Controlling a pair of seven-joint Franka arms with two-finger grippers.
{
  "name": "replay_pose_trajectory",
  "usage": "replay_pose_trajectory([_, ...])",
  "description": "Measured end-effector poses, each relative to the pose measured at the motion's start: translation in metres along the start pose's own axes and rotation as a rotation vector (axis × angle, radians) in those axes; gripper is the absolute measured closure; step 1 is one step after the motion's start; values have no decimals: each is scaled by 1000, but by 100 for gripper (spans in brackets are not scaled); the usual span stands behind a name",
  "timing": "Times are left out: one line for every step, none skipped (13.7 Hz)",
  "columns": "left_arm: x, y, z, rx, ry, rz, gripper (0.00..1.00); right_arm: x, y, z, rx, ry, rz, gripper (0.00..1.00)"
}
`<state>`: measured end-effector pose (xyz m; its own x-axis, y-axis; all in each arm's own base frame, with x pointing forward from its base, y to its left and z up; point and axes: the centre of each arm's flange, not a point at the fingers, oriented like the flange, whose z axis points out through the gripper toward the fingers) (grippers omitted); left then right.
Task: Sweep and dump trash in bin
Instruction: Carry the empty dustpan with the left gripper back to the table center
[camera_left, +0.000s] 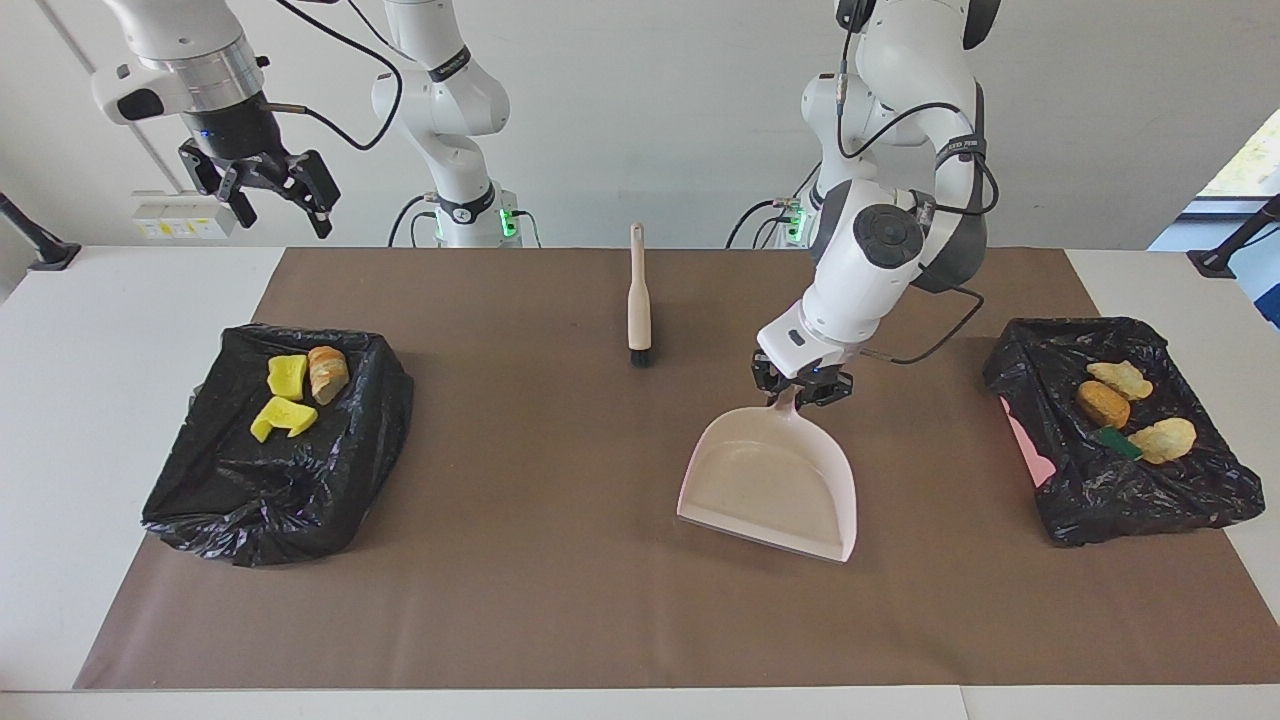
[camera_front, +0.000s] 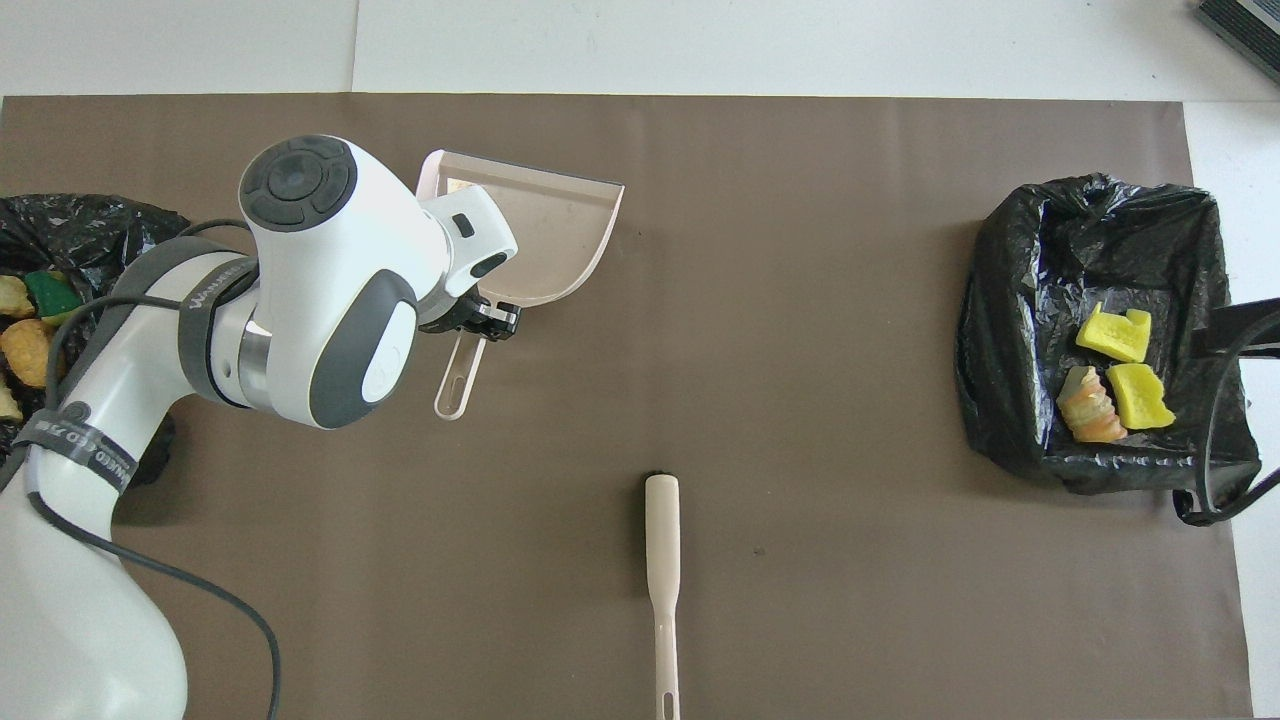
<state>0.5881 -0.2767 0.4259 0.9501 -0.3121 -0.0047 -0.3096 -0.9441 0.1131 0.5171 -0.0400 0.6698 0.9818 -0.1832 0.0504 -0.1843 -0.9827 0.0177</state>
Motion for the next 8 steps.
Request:
replay_pose_trajectory([3,14,0,-5,8,-13,67,0,0,0,-2,-1,-2,0])
replay_pose_trajectory([9,30,2,-8,16,-31,67,0,1,0,-1,-2,-1,0])
replay_pose_trajectory([16,46,7,-13,21,-49,67,0,3,0,3,-2,-2,0])
replay_pose_trajectory([22,58,15,-18,20,-53,67,0,4,1,6,-3,-1,0])
replay_pose_trajectory([26,68,27,-19,11,-47,67,1,5,1,8,-3,0,0])
replay_pose_trajectory([31,79,39,-17,3,-39,67,0,5,0,8,-3,-1,0])
replay_pose_trajectory([39,89,52,-16,-5,-37,67,0,2,0,9,-2,-6,0])
replay_pose_trajectory([49,99,64,-14,-12,-44,67,-1,-1,0,9,-1,-12,0])
